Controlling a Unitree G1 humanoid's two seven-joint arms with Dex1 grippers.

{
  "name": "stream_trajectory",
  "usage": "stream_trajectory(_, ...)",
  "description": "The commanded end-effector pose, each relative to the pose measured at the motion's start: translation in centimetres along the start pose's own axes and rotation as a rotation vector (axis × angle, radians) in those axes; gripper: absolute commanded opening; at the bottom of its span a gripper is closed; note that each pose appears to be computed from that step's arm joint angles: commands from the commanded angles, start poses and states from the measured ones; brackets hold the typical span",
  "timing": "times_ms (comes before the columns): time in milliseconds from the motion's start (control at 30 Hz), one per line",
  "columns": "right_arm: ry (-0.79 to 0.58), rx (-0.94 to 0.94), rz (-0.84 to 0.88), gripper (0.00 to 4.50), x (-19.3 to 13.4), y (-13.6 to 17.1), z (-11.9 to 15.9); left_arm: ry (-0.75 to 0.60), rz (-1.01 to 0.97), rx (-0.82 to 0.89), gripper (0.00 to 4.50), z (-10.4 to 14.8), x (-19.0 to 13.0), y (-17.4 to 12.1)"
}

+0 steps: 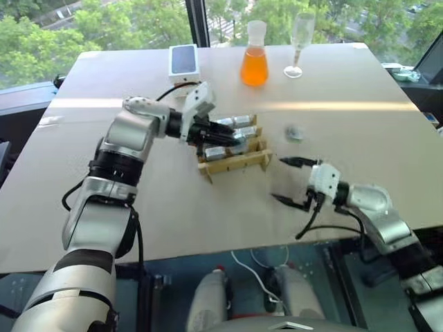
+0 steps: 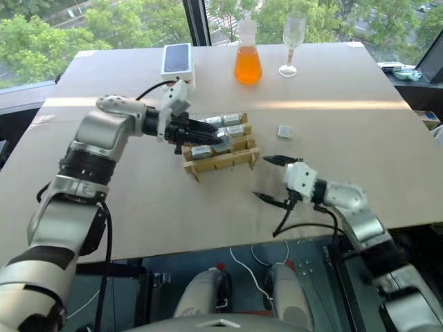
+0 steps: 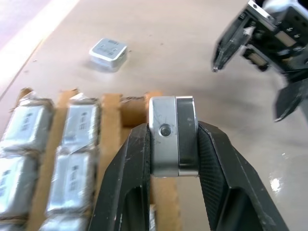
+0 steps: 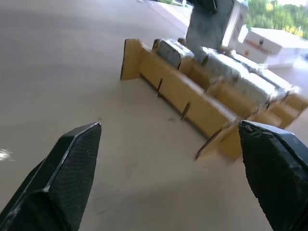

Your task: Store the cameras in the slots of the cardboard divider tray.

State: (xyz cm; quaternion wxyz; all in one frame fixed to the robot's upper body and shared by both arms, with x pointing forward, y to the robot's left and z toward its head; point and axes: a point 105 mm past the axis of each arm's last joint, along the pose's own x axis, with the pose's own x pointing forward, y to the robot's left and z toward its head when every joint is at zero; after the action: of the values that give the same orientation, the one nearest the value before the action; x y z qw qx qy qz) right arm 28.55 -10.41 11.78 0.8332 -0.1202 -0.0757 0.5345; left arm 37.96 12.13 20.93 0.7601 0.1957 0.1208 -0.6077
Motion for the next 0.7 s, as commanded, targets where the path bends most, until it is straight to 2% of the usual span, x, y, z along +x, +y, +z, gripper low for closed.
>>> stream_trajectory(33,-0.125,0.115,-0.083,4.50,-1.4,-0.2,2.3,0.023,0.064,0.070,0.77,0.5,-1.0,1.5)
stream_trajectory(233,-0.180,0.241,-0.269,4.50,-3.2,0.7,1.1,0.074,0.061,0.089,0.77,-0.6,-0.4,1.9)
stream_trajectory(400,-0.192,0.232,-0.290,4.50,-4.0,3.0,0.6,0.087,0.036,0.103,0.77,-0.9,0.7,1.8)
stream_trajectory(533,-0.172,0.221,-0.339,4.50,-4.5,3.0,-0.1,0.125,0.033,0.119,0.77,-1.4,1.1,1.9)
stream_trajectory(700,-0.156,0.186,-0.323,4.50,-4.4,3.5,-0.3,0.168,0.021,0.132,0.77,-2.4,1.5,1.7)
